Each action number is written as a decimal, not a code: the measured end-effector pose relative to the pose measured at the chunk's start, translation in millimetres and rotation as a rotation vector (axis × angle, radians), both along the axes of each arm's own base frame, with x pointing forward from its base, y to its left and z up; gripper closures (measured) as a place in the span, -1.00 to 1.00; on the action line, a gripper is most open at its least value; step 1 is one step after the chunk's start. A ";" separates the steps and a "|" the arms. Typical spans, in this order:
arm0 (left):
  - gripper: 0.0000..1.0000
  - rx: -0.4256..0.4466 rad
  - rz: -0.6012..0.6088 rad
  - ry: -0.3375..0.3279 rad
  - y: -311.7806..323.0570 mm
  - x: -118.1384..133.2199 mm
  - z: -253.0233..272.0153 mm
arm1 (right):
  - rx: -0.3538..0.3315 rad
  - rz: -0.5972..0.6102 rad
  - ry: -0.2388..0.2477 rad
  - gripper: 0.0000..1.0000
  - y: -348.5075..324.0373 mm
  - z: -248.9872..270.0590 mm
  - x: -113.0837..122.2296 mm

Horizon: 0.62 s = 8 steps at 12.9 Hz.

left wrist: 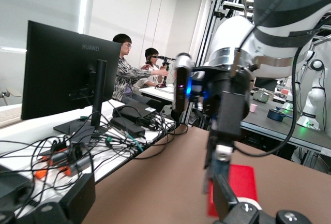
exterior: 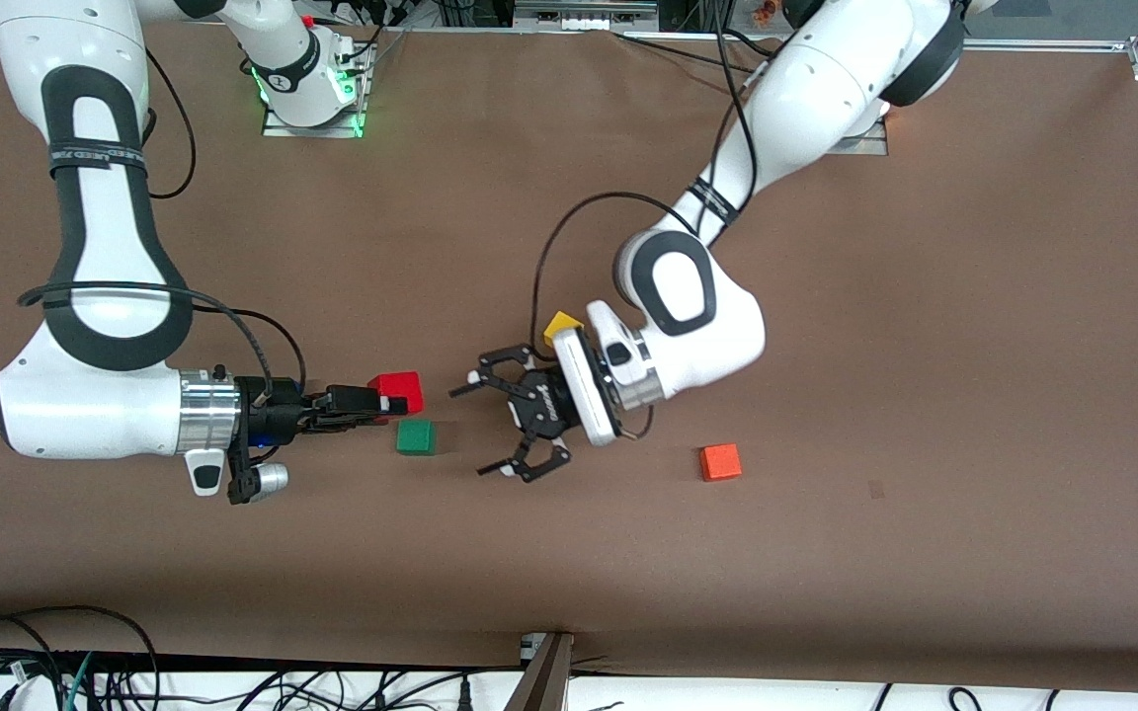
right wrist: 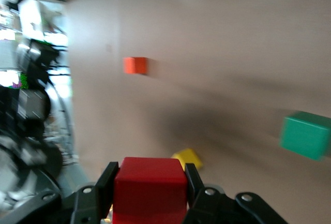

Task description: Pass red block to right arm, stack on blue

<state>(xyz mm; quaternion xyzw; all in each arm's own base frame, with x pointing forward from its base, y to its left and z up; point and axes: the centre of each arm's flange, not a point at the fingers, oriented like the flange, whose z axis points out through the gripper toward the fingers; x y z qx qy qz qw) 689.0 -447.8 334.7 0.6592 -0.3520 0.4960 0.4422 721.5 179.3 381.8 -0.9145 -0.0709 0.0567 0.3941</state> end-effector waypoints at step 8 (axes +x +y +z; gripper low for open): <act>-1.00 0.031 -0.242 -0.182 272.4 60.8 -75.7 | -0.565 0.199 -0.048 -0.14 -49.8 -40.2 -9.0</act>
